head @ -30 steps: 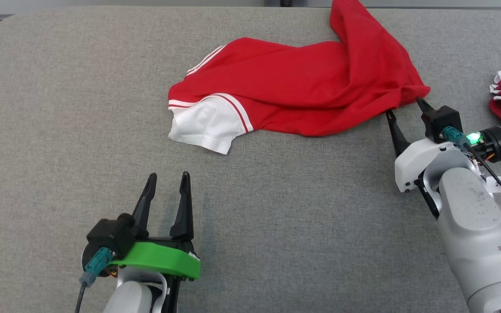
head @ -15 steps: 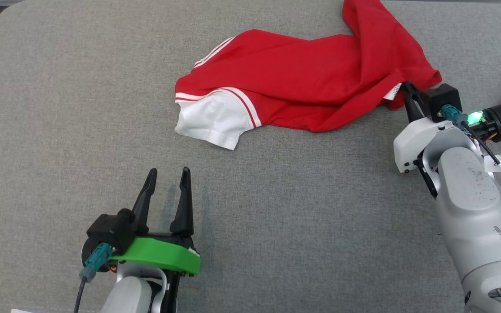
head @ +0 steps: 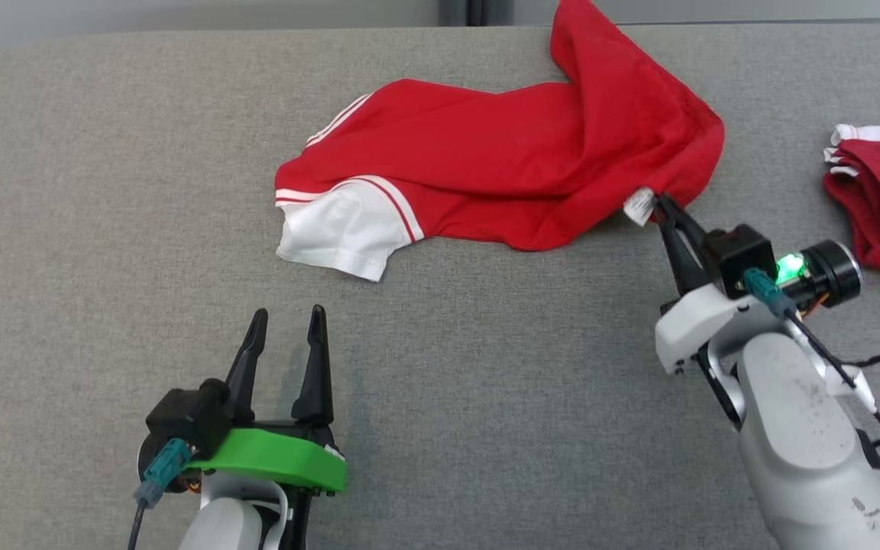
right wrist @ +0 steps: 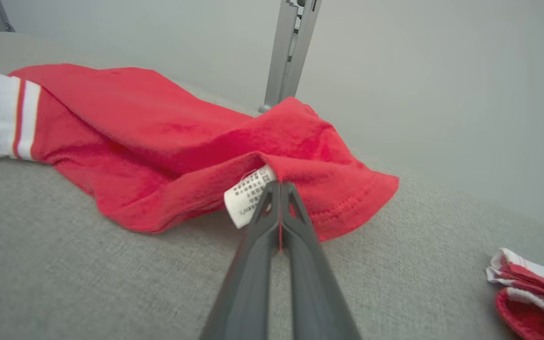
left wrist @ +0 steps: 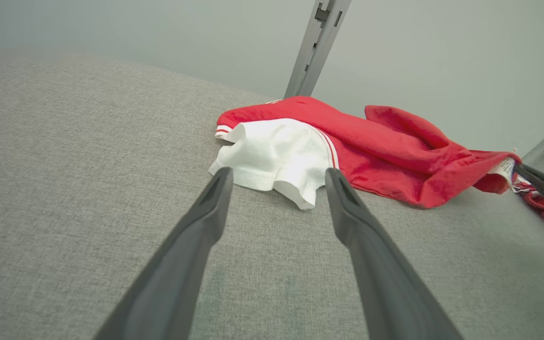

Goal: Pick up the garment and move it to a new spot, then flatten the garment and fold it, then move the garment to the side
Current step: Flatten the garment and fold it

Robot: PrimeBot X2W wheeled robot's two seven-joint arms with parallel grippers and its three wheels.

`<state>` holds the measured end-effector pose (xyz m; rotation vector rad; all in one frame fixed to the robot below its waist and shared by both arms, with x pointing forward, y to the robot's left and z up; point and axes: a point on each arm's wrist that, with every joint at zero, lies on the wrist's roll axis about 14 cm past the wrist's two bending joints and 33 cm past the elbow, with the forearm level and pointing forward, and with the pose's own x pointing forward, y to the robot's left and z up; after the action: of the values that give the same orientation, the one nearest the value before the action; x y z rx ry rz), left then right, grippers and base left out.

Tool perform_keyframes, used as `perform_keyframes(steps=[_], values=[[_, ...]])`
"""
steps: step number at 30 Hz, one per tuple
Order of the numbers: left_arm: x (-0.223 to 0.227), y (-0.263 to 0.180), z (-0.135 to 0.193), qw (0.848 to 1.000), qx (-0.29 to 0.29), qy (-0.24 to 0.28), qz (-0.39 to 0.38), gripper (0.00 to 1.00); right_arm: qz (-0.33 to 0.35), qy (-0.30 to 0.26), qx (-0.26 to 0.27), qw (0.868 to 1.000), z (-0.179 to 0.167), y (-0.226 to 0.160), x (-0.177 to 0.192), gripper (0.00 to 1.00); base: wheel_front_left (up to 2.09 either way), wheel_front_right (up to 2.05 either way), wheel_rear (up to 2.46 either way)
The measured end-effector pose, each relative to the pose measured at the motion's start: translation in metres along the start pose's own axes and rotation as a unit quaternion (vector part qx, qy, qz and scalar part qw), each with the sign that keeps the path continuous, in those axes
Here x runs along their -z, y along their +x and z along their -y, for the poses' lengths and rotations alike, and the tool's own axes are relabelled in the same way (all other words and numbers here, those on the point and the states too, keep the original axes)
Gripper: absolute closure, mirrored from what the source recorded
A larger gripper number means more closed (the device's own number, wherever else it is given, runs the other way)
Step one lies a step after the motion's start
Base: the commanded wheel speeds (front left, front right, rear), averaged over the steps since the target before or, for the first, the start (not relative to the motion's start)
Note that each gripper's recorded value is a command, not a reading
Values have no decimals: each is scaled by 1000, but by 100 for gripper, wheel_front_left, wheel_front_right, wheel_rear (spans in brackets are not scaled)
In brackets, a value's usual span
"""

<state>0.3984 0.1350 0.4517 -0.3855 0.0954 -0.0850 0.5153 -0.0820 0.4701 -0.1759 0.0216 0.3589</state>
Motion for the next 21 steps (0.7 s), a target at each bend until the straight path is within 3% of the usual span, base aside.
perform_keyframes(steps=[7, 13, 14, 15, 16, 17, 21], values=[[-2, -2, 14, 1000, 19, -3, 3, 0, -49, -12, 9, 999, 4, -67, 29, 100, 0, 0, 0], [-3, -3, 22, 1000, 30, -3, 5, 0, -88, -25, 13, 996, 7, -89, 40, 100, 0, 0, 0], [-3, -3, 22, 1000, 30, -3, 5, 0, -87, -29, 9, 996, 5, -89, 39, 96, 0, 0, 0], [-3, -3, 22, 1000, 31, -2, 5, 0, -87, -31, 6, 996, 2, -89, 39, 66, 0, 0, 0], [-3, -3, 23, 999, 31, -2, 5, 0, -85, -30, 3, 996, -1, -88, 38, 53, 0, 0, 0], [-3, -4, 23, 1000, 31, -1, 5, 0, -80, -28, 0, 996, -4, -86, 36, 0, 0, 0, 0], [-5, -6, 21, 1000, 29, 2, 8, 0, -60, -17, -5, 998, -12, -83, 26, 0, 0, 0, 0]])
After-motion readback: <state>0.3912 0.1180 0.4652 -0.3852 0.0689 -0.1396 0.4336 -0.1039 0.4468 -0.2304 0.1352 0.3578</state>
